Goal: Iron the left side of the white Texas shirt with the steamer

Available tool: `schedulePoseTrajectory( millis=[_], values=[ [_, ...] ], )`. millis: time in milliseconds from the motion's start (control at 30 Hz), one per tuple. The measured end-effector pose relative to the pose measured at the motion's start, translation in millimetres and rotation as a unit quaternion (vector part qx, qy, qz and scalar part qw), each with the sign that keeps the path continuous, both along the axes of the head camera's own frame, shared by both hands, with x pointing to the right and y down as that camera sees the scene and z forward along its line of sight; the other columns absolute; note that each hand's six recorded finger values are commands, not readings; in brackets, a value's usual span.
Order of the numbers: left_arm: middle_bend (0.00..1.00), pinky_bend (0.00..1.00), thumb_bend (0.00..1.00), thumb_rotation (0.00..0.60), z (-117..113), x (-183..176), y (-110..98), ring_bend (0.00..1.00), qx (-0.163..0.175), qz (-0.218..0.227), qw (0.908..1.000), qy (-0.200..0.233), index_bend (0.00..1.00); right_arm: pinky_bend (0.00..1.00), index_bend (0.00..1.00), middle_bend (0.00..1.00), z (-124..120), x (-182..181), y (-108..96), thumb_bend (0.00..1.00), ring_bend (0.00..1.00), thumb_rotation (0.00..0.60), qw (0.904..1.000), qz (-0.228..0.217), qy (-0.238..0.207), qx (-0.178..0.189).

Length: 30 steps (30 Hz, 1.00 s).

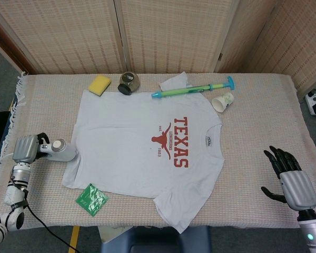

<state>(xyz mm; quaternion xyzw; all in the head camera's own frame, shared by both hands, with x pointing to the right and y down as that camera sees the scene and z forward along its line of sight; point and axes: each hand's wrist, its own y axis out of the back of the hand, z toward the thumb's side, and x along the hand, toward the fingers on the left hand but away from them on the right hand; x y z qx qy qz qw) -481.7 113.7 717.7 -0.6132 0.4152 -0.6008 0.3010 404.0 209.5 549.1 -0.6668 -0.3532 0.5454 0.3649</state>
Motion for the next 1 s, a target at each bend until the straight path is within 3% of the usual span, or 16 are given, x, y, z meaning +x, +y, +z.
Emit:
schedulePoseTrajectory(
  millis=[133, 300, 400, 533, 600, 800, 1000],
  values=[
    [0.95, 0.81, 0.94, 0.6, -6, 5, -8, 0.98, 0.004, -0.023, 0.9989, 0.041, 0.81, 0.07, 0.0, 0.02, 10, -12, 1, 0.14, 0.0, 0.6, 0.9995, -0.021, -0.011, -0.022],
    [0.95, 0.81, 0.95, 0.6, -14, 27, -13, 0.98, 0.015, -0.018, 0.9966, 0.079, 0.81, 0.07, 0.0, 0.02, 27, -32, 4, 0.18, 0.0, 0.6, 0.9955, -0.064, -0.026, -0.066],
    [0.95, 0.81, 0.95, 0.6, -18, 50, -15, 0.98, 0.019, 0.001, 0.9952, 0.096, 0.81, 0.07, 0.0, 0.02, 39, -49, 4, 0.43, 0.0, 0.6, 0.9901, -0.098, -0.038, -0.093],
    [0.96, 0.81, 0.95, 0.6, -23, 92, -15, 0.98, 0.018, 0.034, 0.9919, 0.121, 0.81, 0.07, 0.0, 0.01, 56, -73, 5, 0.86, 0.0, 0.6, 0.9793, -0.141, -0.054, -0.135],
    [0.96, 0.81, 0.95, 0.6, -26, 111, -15, 0.98, 0.018, 0.051, 0.9905, 0.127, 0.81, 0.07, 0.0, 0.0, 66, -87, 5, 0.97, 0.0, 0.6, 0.971, -0.164, -0.064, -0.161],
    [0.96, 0.81, 0.95, 0.6, -31, 167, -19, 0.98, 0.022, 0.101, 0.9859, 0.131, 0.81, 0.06, 0.0, 0.0, 96, -129, 8, 1.0, 0.0, 0.555, 0.9439, -0.232, -0.08, -0.221],
    [0.96, 0.81, 0.95, 0.6, -25, 218, -20, 0.97, 0.023, 0.146, 0.9811, 0.125, 0.81, 0.06, 0.0, 0.0, 123, -156, 14, 1.0, 0.0, 0.547, 0.9306, -0.258, -0.092, -0.243]
  ],
)
